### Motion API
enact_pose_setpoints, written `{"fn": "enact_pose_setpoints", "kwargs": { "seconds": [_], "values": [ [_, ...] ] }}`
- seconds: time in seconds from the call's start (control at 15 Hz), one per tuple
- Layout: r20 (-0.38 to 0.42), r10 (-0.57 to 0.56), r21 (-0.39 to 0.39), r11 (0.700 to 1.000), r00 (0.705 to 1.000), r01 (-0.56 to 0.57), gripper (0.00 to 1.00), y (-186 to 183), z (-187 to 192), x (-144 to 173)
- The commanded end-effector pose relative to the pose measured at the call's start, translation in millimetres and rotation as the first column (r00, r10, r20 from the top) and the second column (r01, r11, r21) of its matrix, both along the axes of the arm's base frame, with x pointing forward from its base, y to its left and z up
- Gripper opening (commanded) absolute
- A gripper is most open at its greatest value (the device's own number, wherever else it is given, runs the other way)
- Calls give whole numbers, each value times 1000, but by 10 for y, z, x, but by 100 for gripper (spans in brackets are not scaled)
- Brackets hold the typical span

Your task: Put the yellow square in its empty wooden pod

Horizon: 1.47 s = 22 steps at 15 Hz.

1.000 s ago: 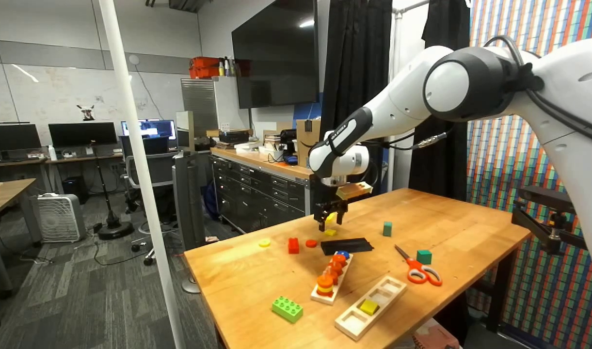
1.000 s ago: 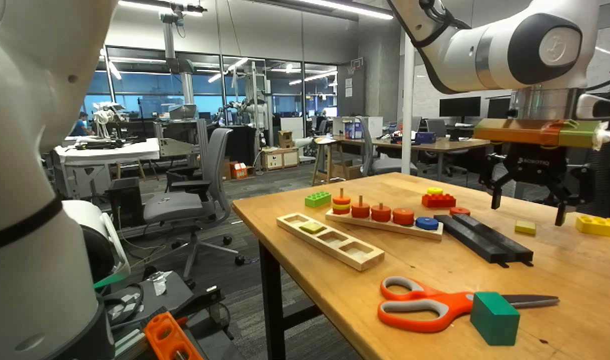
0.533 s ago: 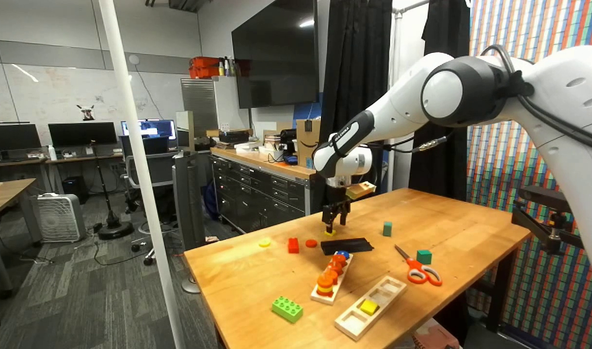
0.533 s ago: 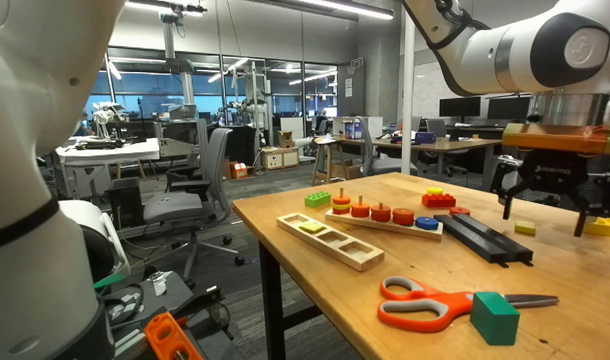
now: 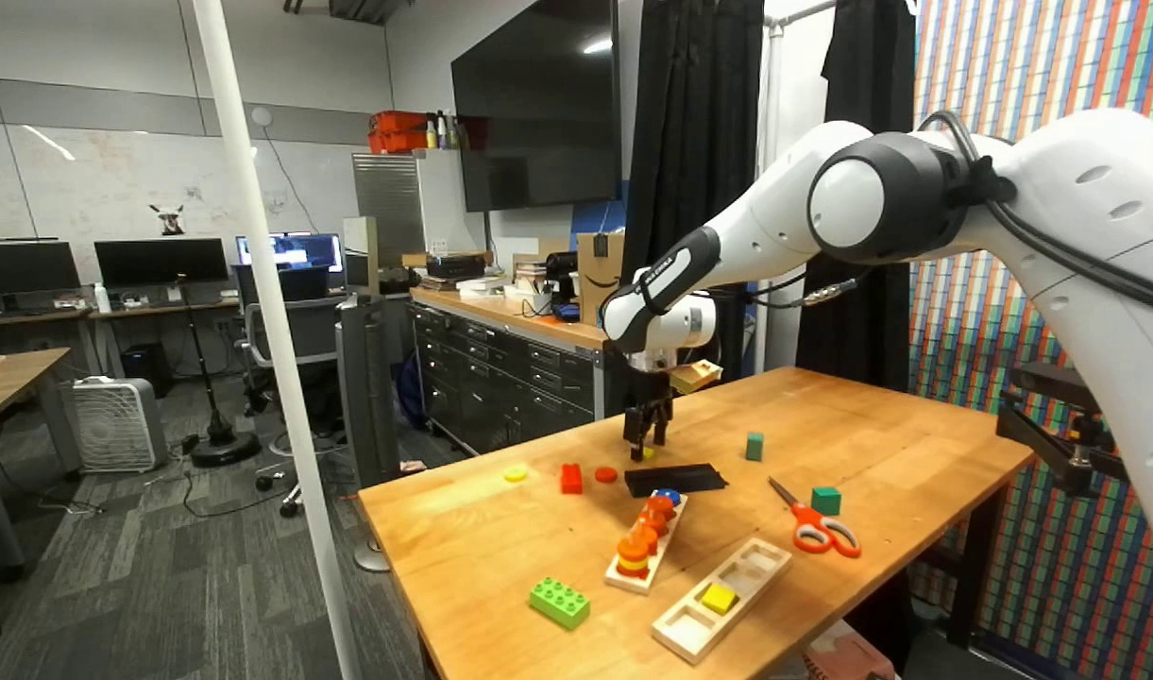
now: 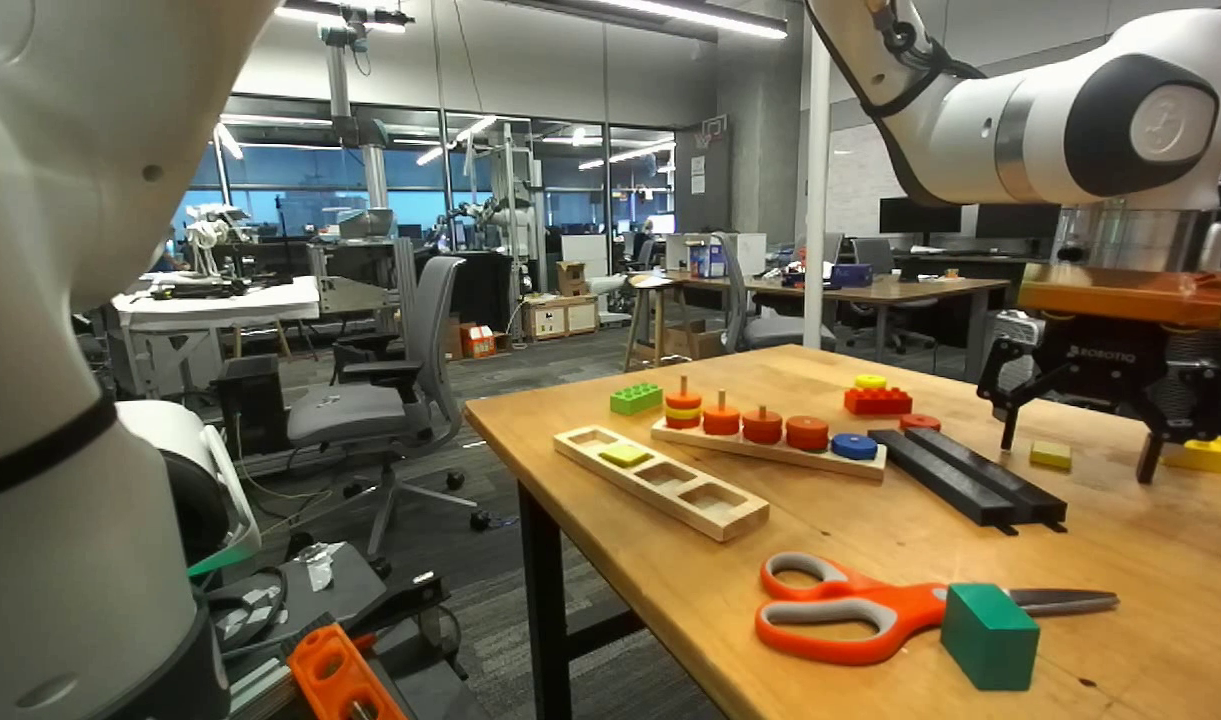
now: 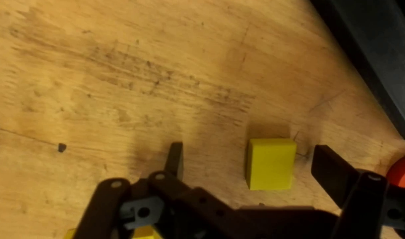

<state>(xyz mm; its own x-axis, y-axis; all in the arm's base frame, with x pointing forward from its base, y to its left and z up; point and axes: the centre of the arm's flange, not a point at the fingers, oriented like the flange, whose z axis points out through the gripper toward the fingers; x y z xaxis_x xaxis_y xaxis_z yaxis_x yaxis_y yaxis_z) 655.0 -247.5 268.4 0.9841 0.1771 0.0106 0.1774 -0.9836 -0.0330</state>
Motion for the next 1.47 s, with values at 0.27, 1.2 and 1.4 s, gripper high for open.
{"fn": "enact_pose_setpoints", "kwargs": {
  "seconds": [0.27,1.2,1.4],
  "values": [
    [5,52,-6,999,999,-52,51,-66,62,159],
    [-27,-76,-38,996,997,75,22,528,489,-363],
    [-21,-146,-62,988,989,144,22,766,694,-688]
  ]
}}
